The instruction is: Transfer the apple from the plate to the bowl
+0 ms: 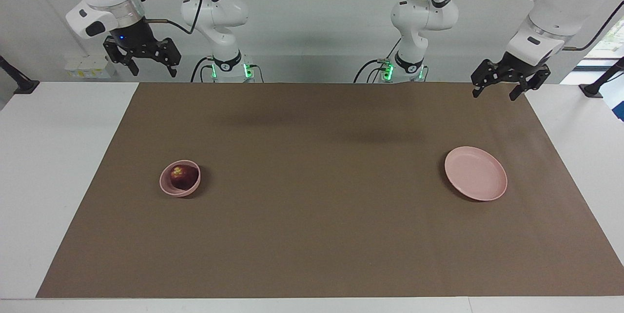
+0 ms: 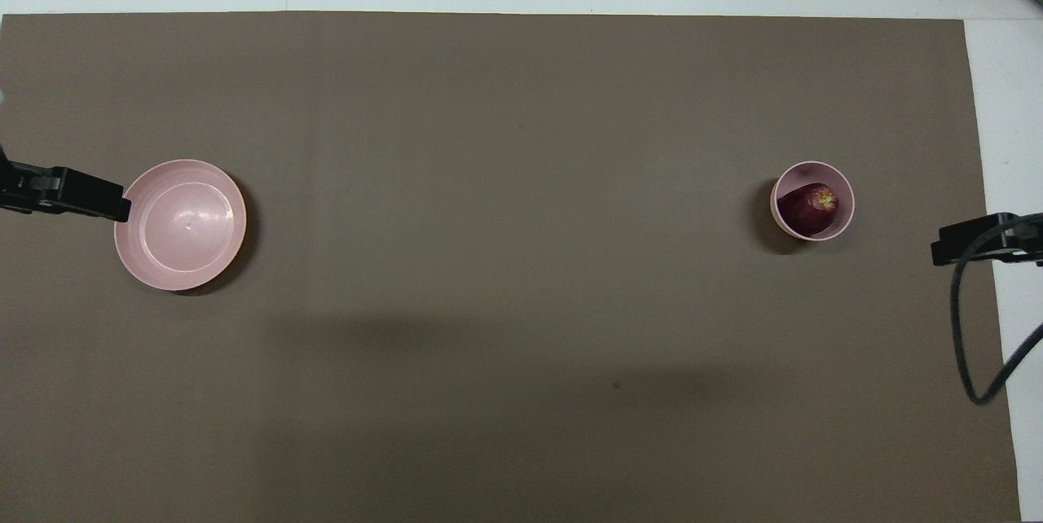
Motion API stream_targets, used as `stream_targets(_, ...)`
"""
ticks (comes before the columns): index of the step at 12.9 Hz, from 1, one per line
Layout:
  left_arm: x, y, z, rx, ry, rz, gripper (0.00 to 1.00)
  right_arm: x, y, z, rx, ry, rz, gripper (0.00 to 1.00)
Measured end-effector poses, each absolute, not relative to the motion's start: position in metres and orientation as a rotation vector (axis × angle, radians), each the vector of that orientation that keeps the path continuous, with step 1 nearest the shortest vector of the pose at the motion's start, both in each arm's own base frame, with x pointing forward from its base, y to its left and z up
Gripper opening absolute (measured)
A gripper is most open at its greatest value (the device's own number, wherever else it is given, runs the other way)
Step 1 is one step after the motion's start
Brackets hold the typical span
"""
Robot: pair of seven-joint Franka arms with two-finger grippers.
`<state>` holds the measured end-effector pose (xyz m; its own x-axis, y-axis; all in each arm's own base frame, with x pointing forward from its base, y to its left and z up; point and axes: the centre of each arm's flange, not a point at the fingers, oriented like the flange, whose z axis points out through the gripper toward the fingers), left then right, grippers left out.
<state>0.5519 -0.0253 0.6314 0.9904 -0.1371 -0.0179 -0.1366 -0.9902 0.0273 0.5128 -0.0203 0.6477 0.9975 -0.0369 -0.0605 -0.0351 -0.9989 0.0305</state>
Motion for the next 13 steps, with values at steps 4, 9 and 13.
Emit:
stream_targets(4, 0.5520, -0.0185, 0.6317, 3.109, -0.195, -0.030, 1.00, 0.5133, -0.0203, 0.6472, 3.111, -0.056, -0.090, 1.00)
stream_targets(9, 0.5518, -0.0191, 0.6319, 3.109, -0.196, -0.030, 1.00, 0.5133, -0.0198, 0.6470, 3.114, -0.055, -0.091, 1.00)
stream_targets(13, 0.5518, -0.0190, 0.6319, 3.109, -0.196, -0.030, 1.00, 0.5137, -0.0157, 0.6472, 3.114, -0.043, -0.087, 1.00)
